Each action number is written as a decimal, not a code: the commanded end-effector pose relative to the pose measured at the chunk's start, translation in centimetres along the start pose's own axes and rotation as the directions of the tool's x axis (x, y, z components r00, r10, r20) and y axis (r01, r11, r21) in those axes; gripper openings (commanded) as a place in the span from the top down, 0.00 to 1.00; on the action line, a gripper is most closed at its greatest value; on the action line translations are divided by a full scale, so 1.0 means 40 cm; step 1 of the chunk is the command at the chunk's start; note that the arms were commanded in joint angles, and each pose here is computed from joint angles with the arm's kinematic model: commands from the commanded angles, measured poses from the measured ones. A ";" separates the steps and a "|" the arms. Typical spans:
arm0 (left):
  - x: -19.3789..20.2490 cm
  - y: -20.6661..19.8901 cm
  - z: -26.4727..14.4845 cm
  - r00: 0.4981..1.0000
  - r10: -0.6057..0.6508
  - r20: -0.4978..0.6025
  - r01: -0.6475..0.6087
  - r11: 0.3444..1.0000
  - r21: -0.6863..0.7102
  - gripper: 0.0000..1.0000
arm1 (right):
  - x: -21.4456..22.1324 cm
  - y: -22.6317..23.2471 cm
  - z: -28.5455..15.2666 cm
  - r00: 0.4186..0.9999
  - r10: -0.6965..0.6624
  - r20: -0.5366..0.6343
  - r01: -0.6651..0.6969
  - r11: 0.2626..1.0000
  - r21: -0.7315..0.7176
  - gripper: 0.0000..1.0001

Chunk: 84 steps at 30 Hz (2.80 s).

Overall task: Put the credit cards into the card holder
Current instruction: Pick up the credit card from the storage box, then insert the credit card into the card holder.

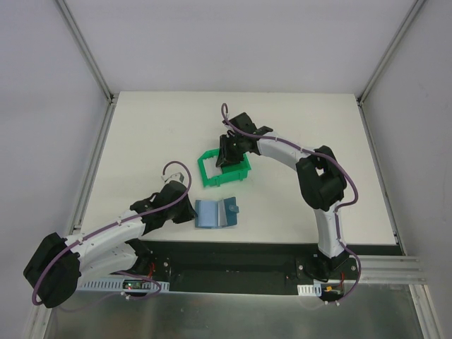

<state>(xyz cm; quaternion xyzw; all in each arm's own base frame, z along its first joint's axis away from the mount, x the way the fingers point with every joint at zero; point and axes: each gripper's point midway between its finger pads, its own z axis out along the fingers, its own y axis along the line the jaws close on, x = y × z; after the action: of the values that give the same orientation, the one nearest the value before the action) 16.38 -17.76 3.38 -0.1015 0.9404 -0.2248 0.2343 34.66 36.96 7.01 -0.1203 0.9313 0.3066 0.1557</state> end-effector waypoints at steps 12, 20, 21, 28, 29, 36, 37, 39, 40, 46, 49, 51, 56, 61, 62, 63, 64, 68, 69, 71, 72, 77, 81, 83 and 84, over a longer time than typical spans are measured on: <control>-0.013 -0.020 -0.008 1.000 0.009 0.009 -0.009 1.000 0.017 1.00 | -0.059 0.075 -0.098 0.995 -0.039 0.096 0.044 0.998 -0.049 0.80; -0.010 -0.019 -0.008 1.000 0.006 0.007 -0.006 1.000 0.018 1.00 | -0.071 0.019 -0.117 0.992 -0.073 0.108 0.063 0.993 0.096 0.98; -0.010 -0.018 -0.008 1.000 0.006 0.007 -0.006 1.000 0.018 1.00 | -0.075 0.012 -0.121 0.991 -0.079 0.111 0.067 0.992 0.111 0.99; -0.001 -0.006 -0.006 1.000 0.003 0.004 -0.003 1.000 0.011 1.00 | -0.148 0.030 -0.216 0.960 -0.173 0.222 0.135 0.975 0.177 1.00; 0.002 -0.001 -0.005 1.000 0.002 0.003 -0.002 1.000 0.008 1.00 | -0.158 0.041 -0.237 0.952 -0.186 0.242 0.146 0.974 0.175 1.00; 0.003 0.004 -0.005 1.000 -0.012 0.010 0.012 1.000 0.007 1.00 | -0.113 0.115 -0.352 0.934 -0.165 0.317 0.154 0.986 0.060 1.00; 0.003 0.003 -0.005 1.000 -0.015 0.012 0.015 1.000 0.009 1.00 | -0.092 0.124 -0.359 0.936 -0.145 0.321 0.143 0.989 0.031 1.00; 0.003 0.004 -0.005 1.000 -0.020 0.012 0.019 1.000 0.008 1.00 | -0.044 0.147 -0.365 0.942 -0.119 0.315 0.135 0.990 -0.031 1.00; 0.004 0.003 -0.005 1.000 -0.021 0.010 0.021 1.000 0.010 1.00 | -0.018 0.164 -0.365 0.943 -0.117 0.312 0.142 0.988 -0.058 1.00; 0.008 0.001 -0.005 0.999 -0.034 0.006 0.034 0.999 0.017 1.00 | 0.166 0.228 -0.311 0.968 -0.061 0.244 0.110 0.975 -0.191 1.00; 0.014 0.005 -0.001 0.999 -0.044 -0.001 0.044 0.999 0.013 1.00 | 0.249 0.232 -0.261 0.982 -0.026 0.185 0.068 0.972 -0.223 1.00; 0.017 0.007 0.000 0.999 -0.053 -0.006 0.053 0.999 0.011 1.00 | 0.285 0.224 -0.228 0.986 -0.005 0.167 0.044 0.972 -0.230 1.00; 0.028 0.013 0.006 0.996 -0.088 -0.014 0.088 0.996 0.008 1.00 | 0.347 0.175 -0.152 0.988 0.095 0.125 -0.063 0.968 -0.243 1.00; 0.041 0.019 0.011 0.993 -0.118 -0.026 0.119 0.993 0.012 1.00 | 0.367 0.154 -0.117 0.987 0.121 0.103 -0.094 0.966 -0.240 0.99; 0.041 0.017 0.012 0.993 -0.119 -0.026 0.119 0.993 0.014 1.00 | 0.371 0.148 -0.112 0.987 0.127 0.100 -0.101 0.967 -0.233 1.00; 0.043 0.019 0.013 0.992 -0.120 -0.028 0.120 0.993 0.014 1.00 | 0.371 0.140 -0.109 0.986 0.131 0.102 -0.105 0.968 -0.226 1.00; 0.044 0.020 0.014 0.992 -0.124 -0.029 0.125 0.992 0.014 1.00 | 0.371 0.138 -0.108 0.985 0.132 0.106 -0.106 0.969 -0.222 1.00; 0.047 0.022 0.015 0.991 -0.134 -0.030 0.134 0.991 0.013 1.00 | 0.377 0.119 -0.103 0.983 0.145 0.113 -0.121 0.972 -0.202 1.00; 0.047 0.023 0.015 0.990 -0.137 -0.029 0.137 0.990 0.012 1.00 | 0.376 0.115 -0.104 0.982 0.152 0.116 -0.127 0.972 -0.198 1.00; 0.045 0.023 0.015 0.990 -0.139 -0.026 0.140 0.990 0.012 1.00 | 0.379 0.099 -0.103 0.979 0.162 0.120 -0.138 0.973 -0.185 1.00; 0.047 0.024 0.016 0.990 -0.137 -0.029 0.137 0.991 0.008 1.00 | 0.382 0.091 -0.103 0.978 0.169 0.119 -0.146 0.973 -0.179 0.99; 0.047 0.026 0.017 0.990 -0.135 -0.027 0.135 0.991 0.006 1.00 | 0.383 0.067 -0.114 0.975 0.176 0.138 -0.153 0.975 -0.161 1.00; 0.045 0.025 0.018 0.991 -0.129 -0.027 0.129 0.992 0.004 1.00 | 0.391 0.056 -0.118 0.976 0.171 0.131 -0.152 0.978 -0.141 1.00; 0.046 0.028 0.019 0.992 -0.126 -0.028 0.126 0.992 -0.001 1.00 | 0.395 0.046 -0.119 0.976 0.174 0.133 -0.157 0.980 -0.124 0.99; 0.046 0.027 0.019 0.992 -0.123 -0.029 0.123 0.992 0.000 1.00 | 0.391 0.042 -0.120 0.975 0.171 0.142 -0.155 0.981 -0.118 1.00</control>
<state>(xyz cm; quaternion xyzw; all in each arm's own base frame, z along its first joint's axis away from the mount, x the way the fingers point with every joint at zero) 15.38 -17.74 1.94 -0.1602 0.9324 -0.2451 0.2117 17.96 33.76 5.01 -0.0319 0.9095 0.3788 0.1685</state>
